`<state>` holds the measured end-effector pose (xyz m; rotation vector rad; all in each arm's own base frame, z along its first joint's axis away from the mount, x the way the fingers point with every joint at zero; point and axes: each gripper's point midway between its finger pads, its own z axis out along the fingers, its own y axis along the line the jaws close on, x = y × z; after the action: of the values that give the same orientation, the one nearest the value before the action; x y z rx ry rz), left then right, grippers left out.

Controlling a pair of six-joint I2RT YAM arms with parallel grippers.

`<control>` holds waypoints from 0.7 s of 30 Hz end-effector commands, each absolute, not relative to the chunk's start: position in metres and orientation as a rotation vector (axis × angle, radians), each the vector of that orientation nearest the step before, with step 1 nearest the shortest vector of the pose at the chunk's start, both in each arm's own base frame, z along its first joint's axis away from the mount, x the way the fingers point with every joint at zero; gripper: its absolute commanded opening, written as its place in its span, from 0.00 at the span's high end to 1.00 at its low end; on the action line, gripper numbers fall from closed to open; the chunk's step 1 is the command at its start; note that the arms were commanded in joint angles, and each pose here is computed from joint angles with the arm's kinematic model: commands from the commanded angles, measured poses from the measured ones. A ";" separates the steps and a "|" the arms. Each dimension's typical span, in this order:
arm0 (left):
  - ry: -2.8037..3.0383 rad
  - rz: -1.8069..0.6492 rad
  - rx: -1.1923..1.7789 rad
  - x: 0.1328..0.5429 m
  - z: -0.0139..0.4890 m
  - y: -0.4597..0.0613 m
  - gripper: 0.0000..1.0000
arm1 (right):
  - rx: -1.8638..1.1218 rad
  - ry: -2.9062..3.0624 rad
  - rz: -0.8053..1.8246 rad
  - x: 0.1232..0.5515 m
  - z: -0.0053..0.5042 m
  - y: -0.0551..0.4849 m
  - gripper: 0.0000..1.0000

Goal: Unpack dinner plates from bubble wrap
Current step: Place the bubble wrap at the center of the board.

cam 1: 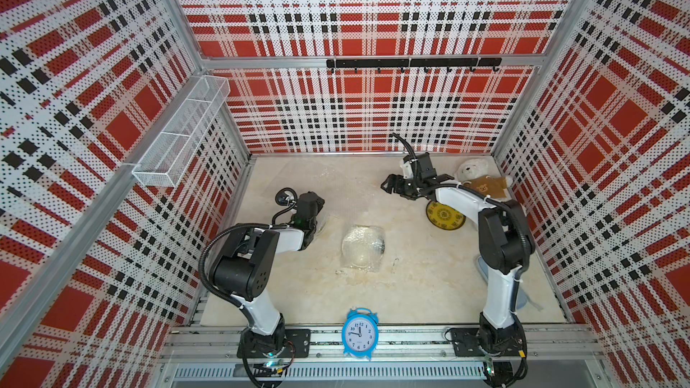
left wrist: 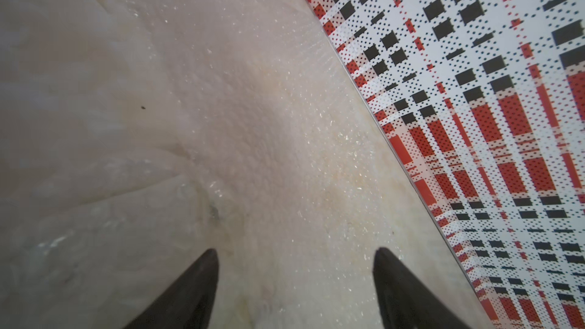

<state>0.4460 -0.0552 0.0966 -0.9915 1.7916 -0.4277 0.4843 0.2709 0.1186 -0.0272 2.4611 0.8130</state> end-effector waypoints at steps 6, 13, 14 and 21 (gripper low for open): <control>1.912 -0.514 -0.776 0.429 0.146 -0.067 0.01 | -0.134 2.380 0.895 0.509 0.104 0.340 0.18; 2.004 -0.588 -0.697 0.412 0.161 -0.057 0.01 | -0.127 2.401 0.891 0.514 0.083 0.356 0.18; 2.005 -0.593 -0.694 0.411 0.162 -0.054 0.01 | -0.123 2.406 0.889 0.515 0.080 0.357 0.18; 2.014 -0.599 -0.688 0.401 0.172 -0.037 0.01 | -0.099 2.423 0.837 0.528 0.058 0.358 0.18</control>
<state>0.4064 -0.0340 0.1627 -0.7360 1.9890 -0.5748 0.5163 0.3557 0.0628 -0.1110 2.4489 0.8619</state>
